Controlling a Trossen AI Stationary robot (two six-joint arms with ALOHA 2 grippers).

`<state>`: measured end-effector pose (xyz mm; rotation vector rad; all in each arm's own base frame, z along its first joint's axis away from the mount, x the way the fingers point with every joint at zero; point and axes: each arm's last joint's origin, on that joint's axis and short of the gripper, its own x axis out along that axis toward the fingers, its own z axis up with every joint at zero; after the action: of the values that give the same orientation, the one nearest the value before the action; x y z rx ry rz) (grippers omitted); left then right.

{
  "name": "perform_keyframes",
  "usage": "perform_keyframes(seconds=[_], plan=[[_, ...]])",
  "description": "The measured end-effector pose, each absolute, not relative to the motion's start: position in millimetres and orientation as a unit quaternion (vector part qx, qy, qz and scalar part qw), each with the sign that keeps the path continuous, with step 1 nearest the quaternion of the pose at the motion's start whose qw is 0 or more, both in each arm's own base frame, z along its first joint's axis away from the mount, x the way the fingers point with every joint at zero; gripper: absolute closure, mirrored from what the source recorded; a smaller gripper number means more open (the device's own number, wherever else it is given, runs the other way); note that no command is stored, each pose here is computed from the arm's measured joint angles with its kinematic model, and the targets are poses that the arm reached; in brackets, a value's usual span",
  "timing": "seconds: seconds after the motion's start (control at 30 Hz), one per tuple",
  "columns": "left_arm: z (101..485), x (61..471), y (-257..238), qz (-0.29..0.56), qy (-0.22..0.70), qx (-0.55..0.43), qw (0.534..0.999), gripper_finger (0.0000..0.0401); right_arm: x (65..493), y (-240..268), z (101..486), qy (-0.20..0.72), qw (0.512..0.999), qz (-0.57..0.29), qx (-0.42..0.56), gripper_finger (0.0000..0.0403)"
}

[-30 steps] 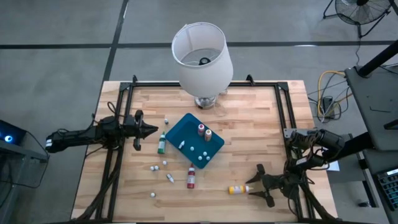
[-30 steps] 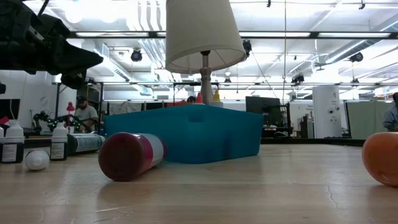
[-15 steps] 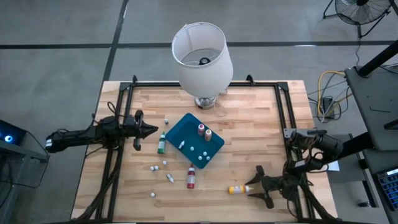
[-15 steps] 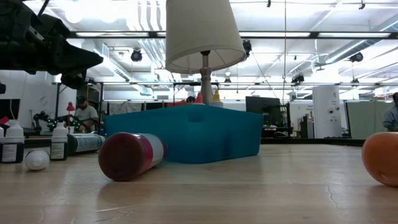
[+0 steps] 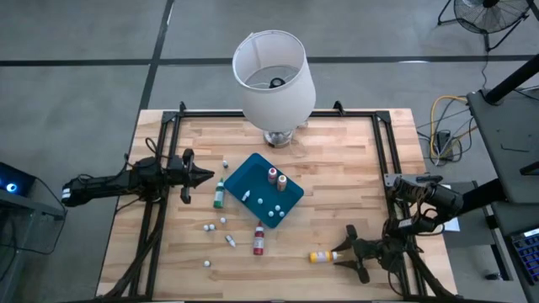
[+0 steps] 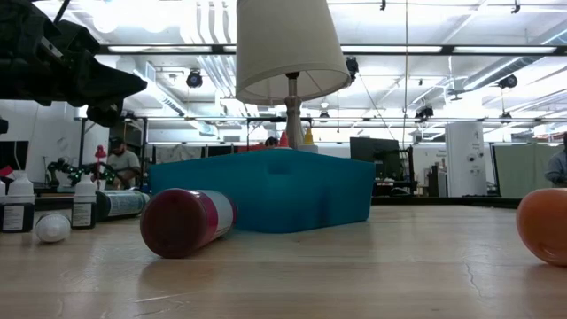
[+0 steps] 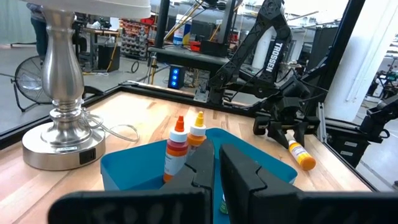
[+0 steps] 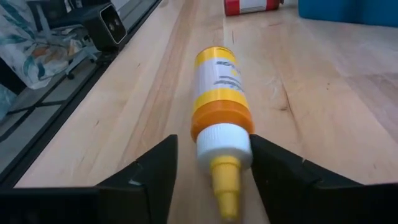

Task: Pick & Place food coloring
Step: Put the large yellow food coloring bottle into the blue container

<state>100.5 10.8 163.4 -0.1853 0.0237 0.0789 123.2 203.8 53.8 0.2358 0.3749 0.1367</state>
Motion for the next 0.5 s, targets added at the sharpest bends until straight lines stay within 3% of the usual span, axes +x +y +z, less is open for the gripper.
perform_keyframes(seconds=[0.23,0.5], plan=[[163.4,100.5,10.8,0.039,0.012,-0.093,0.995,0.0401,123.2,203.8,53.8,0.186,0.973,0.067,0.122,0.0295],[163.4,100.5,10.8,0.039,0.012,-0.093,0.995,0.0401,123.4,204.6,58.0,0.184,0.972,0.074,0.128,0.0299]])
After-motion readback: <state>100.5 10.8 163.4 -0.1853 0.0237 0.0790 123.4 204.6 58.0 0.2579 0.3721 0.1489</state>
